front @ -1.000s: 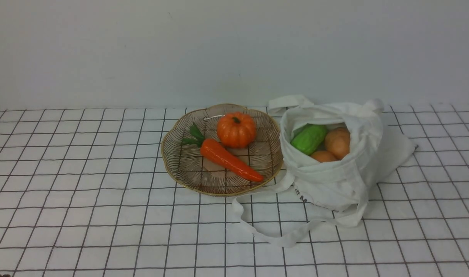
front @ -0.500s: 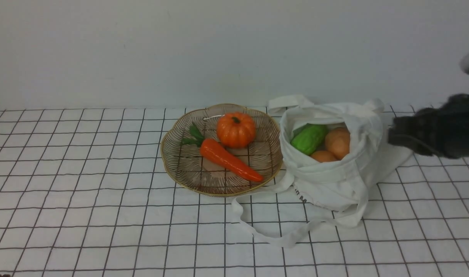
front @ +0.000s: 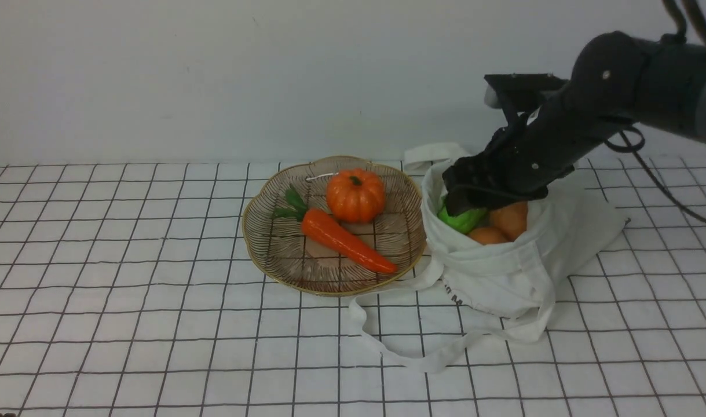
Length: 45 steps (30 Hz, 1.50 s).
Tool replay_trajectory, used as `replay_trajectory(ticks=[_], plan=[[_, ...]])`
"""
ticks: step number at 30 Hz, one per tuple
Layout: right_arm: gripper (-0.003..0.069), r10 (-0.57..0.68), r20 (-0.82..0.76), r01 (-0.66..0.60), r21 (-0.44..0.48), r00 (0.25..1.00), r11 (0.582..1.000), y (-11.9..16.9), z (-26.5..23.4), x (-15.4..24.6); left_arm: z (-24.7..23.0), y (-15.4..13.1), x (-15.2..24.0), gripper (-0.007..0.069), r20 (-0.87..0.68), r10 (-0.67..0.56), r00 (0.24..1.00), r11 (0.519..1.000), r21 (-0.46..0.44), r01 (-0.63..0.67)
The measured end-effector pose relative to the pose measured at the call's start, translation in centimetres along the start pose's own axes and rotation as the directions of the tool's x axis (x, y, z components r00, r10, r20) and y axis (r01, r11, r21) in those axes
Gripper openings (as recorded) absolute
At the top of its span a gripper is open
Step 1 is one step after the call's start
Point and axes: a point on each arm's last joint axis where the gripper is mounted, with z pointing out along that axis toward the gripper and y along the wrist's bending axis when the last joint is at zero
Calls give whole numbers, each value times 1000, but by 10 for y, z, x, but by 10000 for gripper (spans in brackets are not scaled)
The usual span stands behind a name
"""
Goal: Take vegetables from bag on white checkered tablecloth place on plate.
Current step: 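Reach into the cloth bag and grasp the green vegetable inside with the right gripper, then take the green vegetable out of the bag and place it on the plate with the right gripper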
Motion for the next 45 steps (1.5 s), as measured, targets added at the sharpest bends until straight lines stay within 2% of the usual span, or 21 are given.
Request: replay_trajectory(ticks=[4, 5, 7, 9, 16, 21, 26, 38, 45], plan=[[519, 116, -18, -115, 25, 993, 993, -6, 17, -1, 0, 0, 0, -8, 0, 0, 1000, 1000, 0, 0], [530, 185, -16, -184, 37, 983, 982, -8, 25, 0, 0, 0, 0, -8, 0, 0, 1000, 1000, 0, 0], [535, 235, -11, -234, 44, 972, 971, -11, 32, 0, 0, 0, 0, -8, 0, 0, 1000, 1000, 0, 0], [538, 328, 14, -329, 50, 944, 943, -13, 41, 0, 0, 0, 0, -8, 0, 0, 1000, 1000, 0, 0], [538, 439, 14, -439, 62, 898, 896, -20, 66, 4, 0, 0, 0, -8, 0, 0, 1000, 1000, 0, 0], [520, 444, 8, -444, 65, 896, 894, -21, 71, 5, 0, 0, 0, -8, 0, 0, 1000, 1000, 0, 0], [421, 431, 1, -430, 67, 903, 900, -21, 70, 4, 0, 0, 0, -8, 0, 0, 1000, 1000, 0, 0], [415, 392, 9, -392, 48, 920, 919, -13, 42, -9, 0, 0, 0, -8, 0, 0, 1000, 1000, 0, 0], [415, 337, -16, -334, 85, 941, 939, -10, 19, -10, 0, 0, 0, -8, 0, 0, 1000, 1000, 0, 0]])
